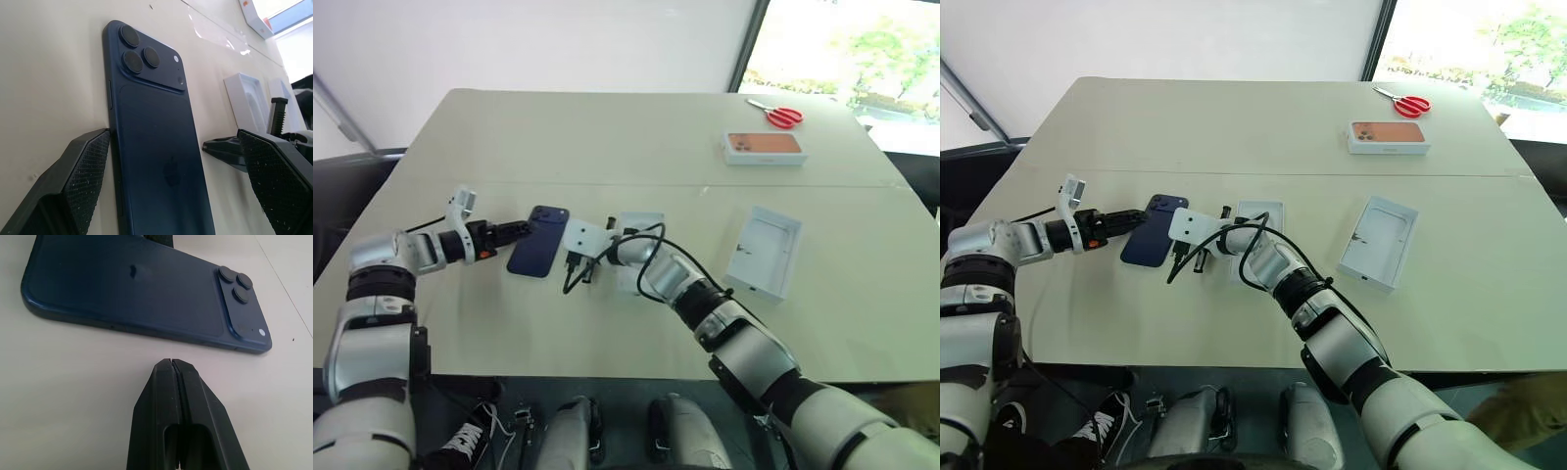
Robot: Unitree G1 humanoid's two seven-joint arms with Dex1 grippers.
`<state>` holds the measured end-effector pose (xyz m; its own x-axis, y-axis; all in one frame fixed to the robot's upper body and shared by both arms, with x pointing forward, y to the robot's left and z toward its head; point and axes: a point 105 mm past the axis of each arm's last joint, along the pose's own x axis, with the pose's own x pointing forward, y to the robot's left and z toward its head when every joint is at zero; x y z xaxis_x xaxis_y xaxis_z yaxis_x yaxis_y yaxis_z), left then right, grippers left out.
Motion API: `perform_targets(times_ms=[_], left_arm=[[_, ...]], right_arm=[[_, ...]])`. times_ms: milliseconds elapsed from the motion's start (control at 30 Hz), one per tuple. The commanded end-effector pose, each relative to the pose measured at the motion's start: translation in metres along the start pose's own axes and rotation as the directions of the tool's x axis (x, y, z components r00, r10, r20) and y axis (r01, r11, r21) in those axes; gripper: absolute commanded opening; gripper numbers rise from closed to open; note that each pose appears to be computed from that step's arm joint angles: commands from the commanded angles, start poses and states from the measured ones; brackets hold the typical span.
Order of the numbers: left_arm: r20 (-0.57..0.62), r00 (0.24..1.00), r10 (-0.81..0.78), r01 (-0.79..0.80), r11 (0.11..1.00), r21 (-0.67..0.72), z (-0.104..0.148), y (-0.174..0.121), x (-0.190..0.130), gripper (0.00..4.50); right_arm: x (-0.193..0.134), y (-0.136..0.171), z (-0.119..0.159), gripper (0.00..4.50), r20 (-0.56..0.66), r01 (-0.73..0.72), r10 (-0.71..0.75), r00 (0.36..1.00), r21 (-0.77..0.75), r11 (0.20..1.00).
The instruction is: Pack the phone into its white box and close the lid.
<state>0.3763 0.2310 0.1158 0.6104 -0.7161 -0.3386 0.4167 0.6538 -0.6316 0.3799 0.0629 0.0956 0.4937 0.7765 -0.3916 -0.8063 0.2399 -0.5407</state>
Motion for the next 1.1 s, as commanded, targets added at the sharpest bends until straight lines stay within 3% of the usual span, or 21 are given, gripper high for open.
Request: perform_targets(times_ms=[33,333,500,633,800,967,1100], left_arm=[[-0.142,0.987,-0.082,0.073,0.995,-0.068,-0.037,-0.010,0.023,4.37],[-0.207,0.978,-0.024,0.001,0.993,-0.115,-0.052,-0.006,0.025,4.37],[-0.189,0.981,0.050,-0.072,0.991,-0.113,-0.037,-0.003,0.020,4.37],[-0.203,0.978,0.037,-0.071,0.984,-0.164,-0.033,-0.015,0.027,4.37],[-0.231,0.973,-0.009,-0.048,0.969,-0.241,-0.052,-0.021,0.042,4.37],[-0.228,0.971,-0.065,0.013,0.974,-0.225,-0.053,-0.039,0.052,4.37],[-0.197,0.980,0.000,-0.039,0.980,-0.197,-0.052,-0.025,0.046,4.37]], right_arm=[[-0.001,-0.004,0.011,0.03,0.021,0.008,-0.007,1.000,-0.037,0.999],[-0.006,-0.011,0.007,0.03,0.019,0.019,-0.018,1.000,-0.044,0.999],[-0.006,-0.013,0.009,0.03,0.021,0.027,-0.026,0.999,-0.048,0.998],[-0.006,-0.014,0.010,0.03,0.033,0.027,-0.025,0.999,-0.045,0.999],[-0.007,-0.016,0.012,0.03,0.041,0.034,-0.033,0.999,-0.039,0.999],[-0.008,-0.017,0.009,0.03,0.032,0.035,-0.033,0.999,-0.048,0.998],[-0.009,-0.017,0.007,0.03,0.027,0.034,-0.033,0.999,-0.061,0.998]])
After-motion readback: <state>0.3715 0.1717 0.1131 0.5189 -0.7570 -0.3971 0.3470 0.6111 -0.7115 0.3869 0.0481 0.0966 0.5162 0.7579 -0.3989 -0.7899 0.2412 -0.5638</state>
